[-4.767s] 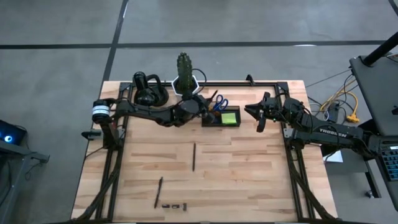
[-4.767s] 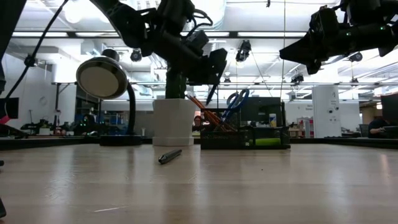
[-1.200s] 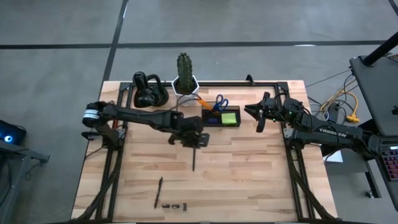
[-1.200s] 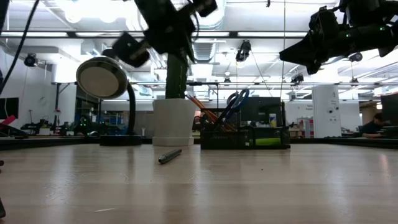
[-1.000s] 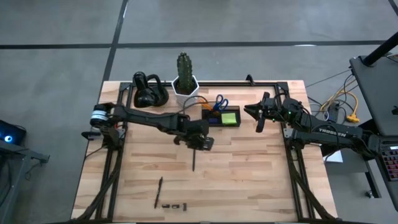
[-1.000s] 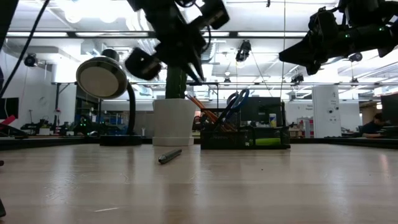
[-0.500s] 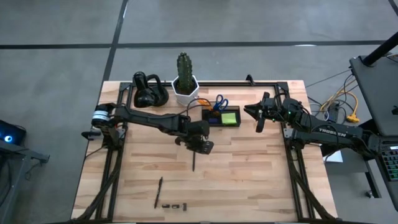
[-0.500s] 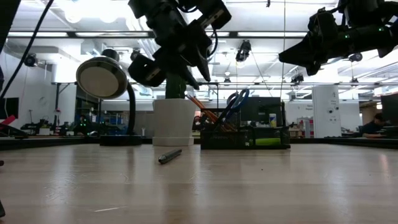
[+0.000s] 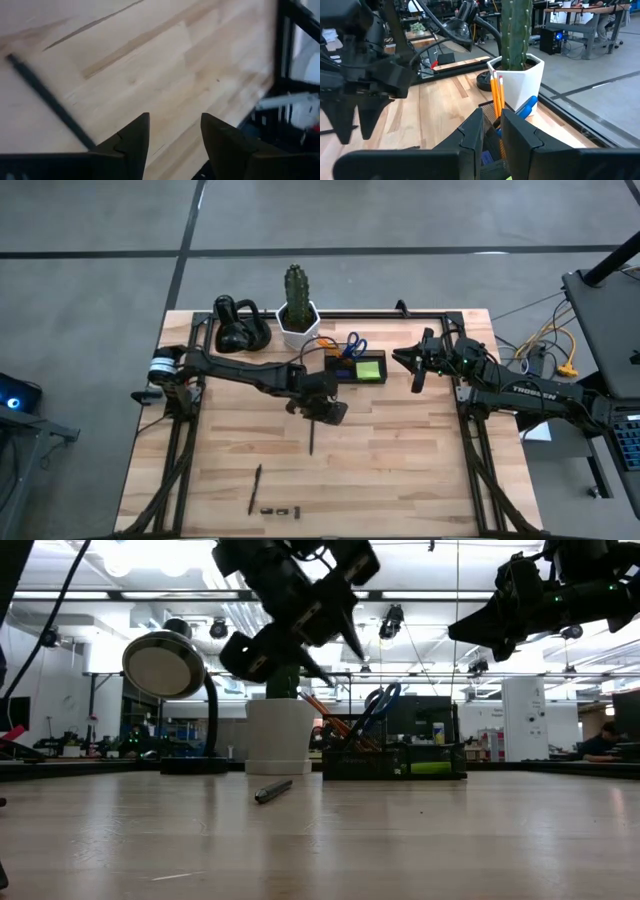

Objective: Pick and place office supplies into organizer
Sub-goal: Put the top pen into the left section of the desk organizer

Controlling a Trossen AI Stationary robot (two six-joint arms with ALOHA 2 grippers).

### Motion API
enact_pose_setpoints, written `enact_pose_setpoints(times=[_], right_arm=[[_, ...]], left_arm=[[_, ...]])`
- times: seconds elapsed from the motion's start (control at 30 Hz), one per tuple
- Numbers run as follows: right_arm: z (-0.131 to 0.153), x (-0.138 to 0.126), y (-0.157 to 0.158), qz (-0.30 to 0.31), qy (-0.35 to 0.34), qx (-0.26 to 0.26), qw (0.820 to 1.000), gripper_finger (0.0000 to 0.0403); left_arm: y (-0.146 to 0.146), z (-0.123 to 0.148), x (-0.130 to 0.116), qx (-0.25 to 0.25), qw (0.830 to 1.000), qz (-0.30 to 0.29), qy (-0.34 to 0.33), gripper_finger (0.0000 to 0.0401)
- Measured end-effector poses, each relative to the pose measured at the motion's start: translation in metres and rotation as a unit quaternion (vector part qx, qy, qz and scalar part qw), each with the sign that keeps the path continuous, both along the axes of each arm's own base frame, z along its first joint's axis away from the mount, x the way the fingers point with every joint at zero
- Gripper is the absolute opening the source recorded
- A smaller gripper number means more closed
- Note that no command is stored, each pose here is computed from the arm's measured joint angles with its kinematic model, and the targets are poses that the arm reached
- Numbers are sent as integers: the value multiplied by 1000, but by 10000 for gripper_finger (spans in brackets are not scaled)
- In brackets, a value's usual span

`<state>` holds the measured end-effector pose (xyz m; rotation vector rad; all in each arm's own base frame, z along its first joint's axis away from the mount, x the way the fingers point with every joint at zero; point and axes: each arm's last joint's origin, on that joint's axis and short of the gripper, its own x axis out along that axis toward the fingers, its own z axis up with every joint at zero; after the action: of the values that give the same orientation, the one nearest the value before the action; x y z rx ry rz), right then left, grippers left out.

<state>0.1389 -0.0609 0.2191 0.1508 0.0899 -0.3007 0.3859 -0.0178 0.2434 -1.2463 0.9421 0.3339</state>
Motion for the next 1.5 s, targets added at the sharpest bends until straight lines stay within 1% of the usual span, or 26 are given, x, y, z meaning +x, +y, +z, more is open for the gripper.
enact_pose_setpoints(times=[0.13, 0.23, 0.33, 0.47, 0.63, 0.83, 1.13, 1.33, 1.5], right_arm=[[0, 0, 0, 0, 0, 0, 1000, 57], [0, 0, 0, 0, 0, 0, 1000, 57], [0, 0, 0, 0, 0, 0, 1000, 57], [0, 0, 0, 0, 0, 0, 1000, 57], [0, 0, 0, 0, 0, 0, 1000, 57], [0, 0, 0, 0, 1, 0, 1000, 57], [0, 0, 0, 0, 1, 0, 1000, 57], [0, 0, 0, 0, 1, 1, 1000, 57], [0, 0, 0, 0, 1, 0, 1000, 57]], left_arm=[[1, -10, -3, -33, 996, 52, 57, 162], [-1, -21, -5, -45, 991, 77, 104, 162], [-5, -33, -7, -46, 984, 85, 147, 162], [-7, -41, -10, -36, 978, 86, 184, 162], [-5, -49, -8, -4, 976, 105, 190, 162], [-4, -61, -7, 14, 970, 113, 213, 162], [-5, -79, -3, 23, 966, 113, 232, 162], [-5, -79, -3, 33, 965, 117, 231, 162], [-5, -80, 1, 37, 968, 121, 214, 162]])
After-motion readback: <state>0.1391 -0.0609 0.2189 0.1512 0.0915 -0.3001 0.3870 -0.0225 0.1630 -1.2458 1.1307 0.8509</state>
